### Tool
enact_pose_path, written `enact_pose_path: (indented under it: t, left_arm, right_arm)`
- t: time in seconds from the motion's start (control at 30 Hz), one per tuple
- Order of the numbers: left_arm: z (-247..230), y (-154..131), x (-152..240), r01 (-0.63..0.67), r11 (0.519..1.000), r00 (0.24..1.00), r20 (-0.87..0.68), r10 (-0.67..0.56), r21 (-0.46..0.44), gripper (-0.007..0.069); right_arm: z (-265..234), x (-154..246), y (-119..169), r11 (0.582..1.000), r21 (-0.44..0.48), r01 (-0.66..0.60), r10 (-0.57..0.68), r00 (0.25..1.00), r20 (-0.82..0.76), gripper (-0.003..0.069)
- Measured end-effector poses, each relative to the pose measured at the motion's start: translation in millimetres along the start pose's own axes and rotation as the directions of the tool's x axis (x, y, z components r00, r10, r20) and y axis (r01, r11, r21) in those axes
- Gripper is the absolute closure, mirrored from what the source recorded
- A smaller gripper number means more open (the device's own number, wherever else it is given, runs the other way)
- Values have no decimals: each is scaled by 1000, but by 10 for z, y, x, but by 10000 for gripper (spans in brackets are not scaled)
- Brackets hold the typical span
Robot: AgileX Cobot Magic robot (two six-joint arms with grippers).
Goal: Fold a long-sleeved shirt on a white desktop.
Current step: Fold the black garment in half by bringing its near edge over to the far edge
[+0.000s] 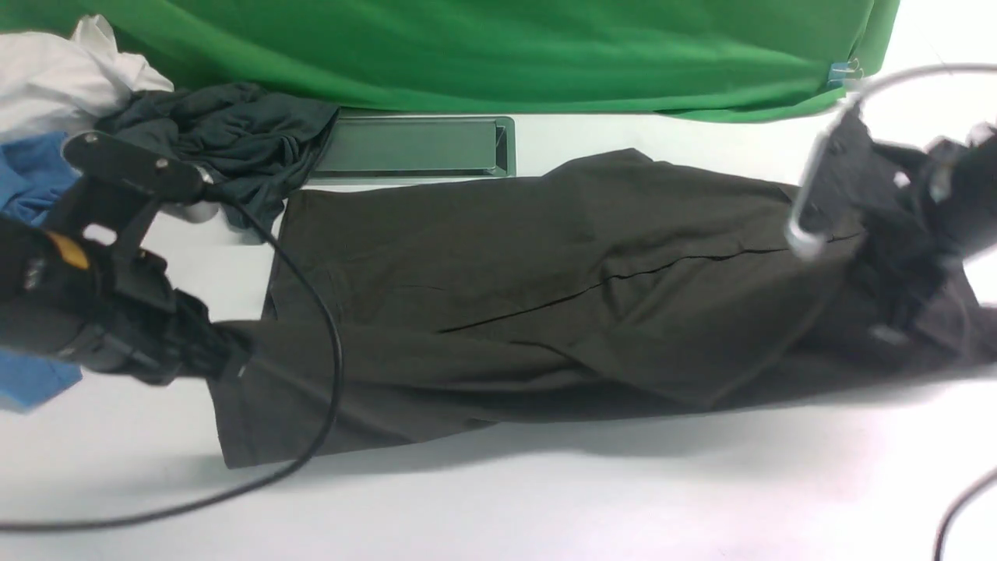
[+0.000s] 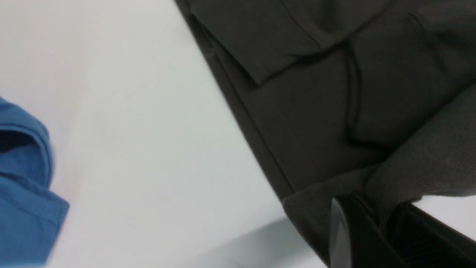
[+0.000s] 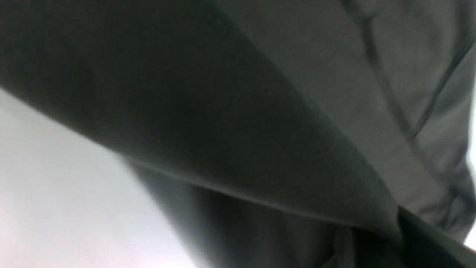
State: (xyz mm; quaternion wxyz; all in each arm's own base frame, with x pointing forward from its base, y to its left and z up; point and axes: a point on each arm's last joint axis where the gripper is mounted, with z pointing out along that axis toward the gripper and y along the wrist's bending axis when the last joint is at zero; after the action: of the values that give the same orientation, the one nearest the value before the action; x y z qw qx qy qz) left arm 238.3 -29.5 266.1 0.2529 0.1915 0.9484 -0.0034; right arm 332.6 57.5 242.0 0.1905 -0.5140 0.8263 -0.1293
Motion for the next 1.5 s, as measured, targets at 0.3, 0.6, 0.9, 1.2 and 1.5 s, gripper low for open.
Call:
enact_pose_path:
  t: [0.3, 0.6, 0.9, 1.2, 1.5]
  left_arm:
    - [311, 186, -366, -34, 999, 999, 11, 34, -42, 565]
    - [499, 367, -869, -56, 996, 998, 15, 57, -64, 565]
    - [835, 508, -1119, -68, 992, 998, -22, 67, -102, 565]
    - [1237, 726, -1224, -8, 993, 1000, -14, 7, -119, 565]
    - [1562, 776, -1214, -23, 990, 999, 21, 26, -141, 560]
  right_arm:
    - [159, -32, -472, 996, 25, -90, 90, 996, -3, 620]
    - [374, -2, -857, 981, 40, -190, 189, 982, 22, 620]
    - [495, -103, -1007, 973, 66, -220, 216, 975, 55, 620]
    - [886, -174, -1072, 968, 99, -231, 221, 970, 101, 620]
    - [1245, -212, -1098, 950, 151, -274, 249, 954, 167, 502]
